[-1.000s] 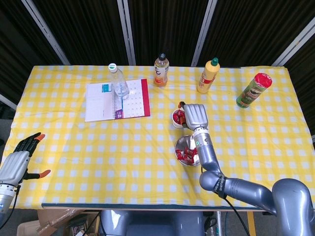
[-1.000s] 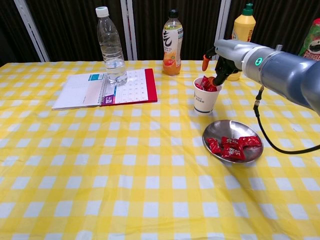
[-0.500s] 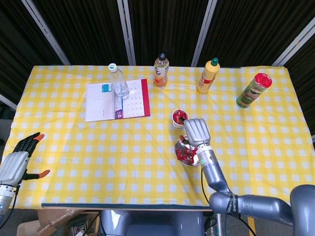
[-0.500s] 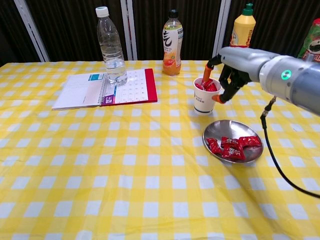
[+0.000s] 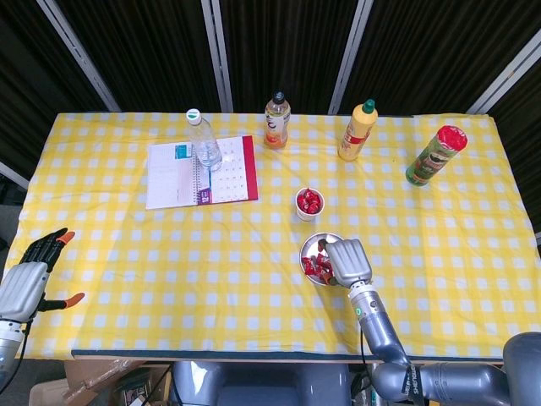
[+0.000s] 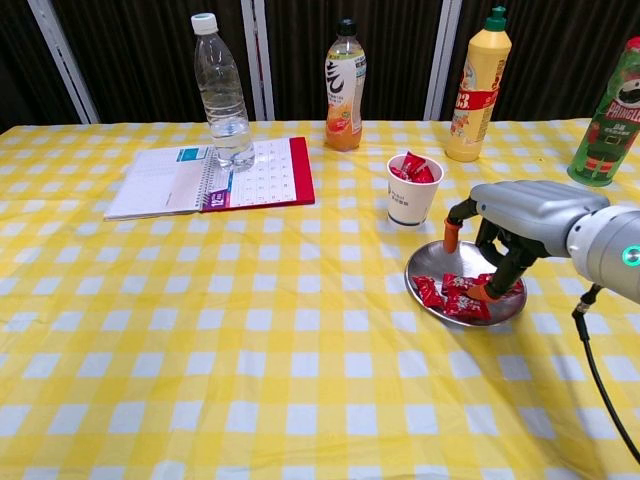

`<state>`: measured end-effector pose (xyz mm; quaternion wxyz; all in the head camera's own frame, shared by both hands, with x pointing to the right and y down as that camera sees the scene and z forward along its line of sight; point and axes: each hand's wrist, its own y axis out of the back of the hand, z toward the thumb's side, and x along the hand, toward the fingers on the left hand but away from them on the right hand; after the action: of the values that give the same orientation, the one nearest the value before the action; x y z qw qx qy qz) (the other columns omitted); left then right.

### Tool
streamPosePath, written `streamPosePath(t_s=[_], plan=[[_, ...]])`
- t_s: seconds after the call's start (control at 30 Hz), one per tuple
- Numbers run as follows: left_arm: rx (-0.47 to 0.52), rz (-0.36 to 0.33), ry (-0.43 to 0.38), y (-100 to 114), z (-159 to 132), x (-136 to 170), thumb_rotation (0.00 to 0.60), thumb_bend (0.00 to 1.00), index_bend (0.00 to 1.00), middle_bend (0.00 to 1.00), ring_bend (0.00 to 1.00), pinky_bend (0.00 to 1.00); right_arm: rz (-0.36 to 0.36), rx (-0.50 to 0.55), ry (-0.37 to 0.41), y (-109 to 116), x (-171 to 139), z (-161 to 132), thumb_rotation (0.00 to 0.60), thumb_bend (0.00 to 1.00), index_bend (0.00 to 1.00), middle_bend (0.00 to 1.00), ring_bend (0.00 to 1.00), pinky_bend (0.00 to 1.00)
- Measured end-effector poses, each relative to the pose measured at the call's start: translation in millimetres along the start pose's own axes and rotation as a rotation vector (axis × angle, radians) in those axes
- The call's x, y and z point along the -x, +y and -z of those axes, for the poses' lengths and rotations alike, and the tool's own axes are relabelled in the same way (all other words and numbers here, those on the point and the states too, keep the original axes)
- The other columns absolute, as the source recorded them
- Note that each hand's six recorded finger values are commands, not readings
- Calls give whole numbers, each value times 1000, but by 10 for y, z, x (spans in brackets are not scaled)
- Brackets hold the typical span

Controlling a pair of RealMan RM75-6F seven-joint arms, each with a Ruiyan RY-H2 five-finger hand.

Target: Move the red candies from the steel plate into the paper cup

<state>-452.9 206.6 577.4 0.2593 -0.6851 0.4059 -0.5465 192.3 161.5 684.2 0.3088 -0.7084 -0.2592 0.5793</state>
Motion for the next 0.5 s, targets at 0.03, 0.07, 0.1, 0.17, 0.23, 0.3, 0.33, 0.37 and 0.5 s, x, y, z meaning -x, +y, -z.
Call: streamPosePath(t_s=[0.03,0.07,0.1,0.17,0.23,0.3,0.33,0.37,0.5], plan=[[-1,0,0,-1,0,0,600,35,0,0,0,0,-3,-1,-4,-16,-14,13,600,291,406,811,901,1000],[-1,0,-1,-2,-2,0,600,35,0,0,0,0,-5,-1,-7,-25,-25,21,600,291,408,811,901,1000],[-1,0,-2,-2,-4,0,600,35,0,0,0,0,-7,0,-9,-32,-34,28,600,291,411,811,901,1000],[-3,0,-2,-3,-4,2,600,36,0,0,0,0,-9,4,-13,-43,-52,40,600,291,415,811,901,1000],[-4,0,-2,-5,-3,5,600,35,0,0,0,0,-10,7,-14,-50,-67,48,600,290,414,811,901,1000],[-4,0,-3,-7,-8,5,600,35,0,0,0,0,-13,9,-17,-62,-75,58,600,291,414,811,902,1000],[-4,0,-4,-7,-12,5,600,35,0,0,0,0,-16,12,-20,-74,-78,65,600,291,414,811,902,1000],[-5,-1,-4,-7,-15,4,600,35,0,0,0,0,-19,16,-22,-84,-80,70,600,291,414,811,901,1000],[-6,-2,-2,-7,-15,5,600,35,0,0,0,0,-26,20,-28,-125,-74,89,600,291,431,811,901,1000]])
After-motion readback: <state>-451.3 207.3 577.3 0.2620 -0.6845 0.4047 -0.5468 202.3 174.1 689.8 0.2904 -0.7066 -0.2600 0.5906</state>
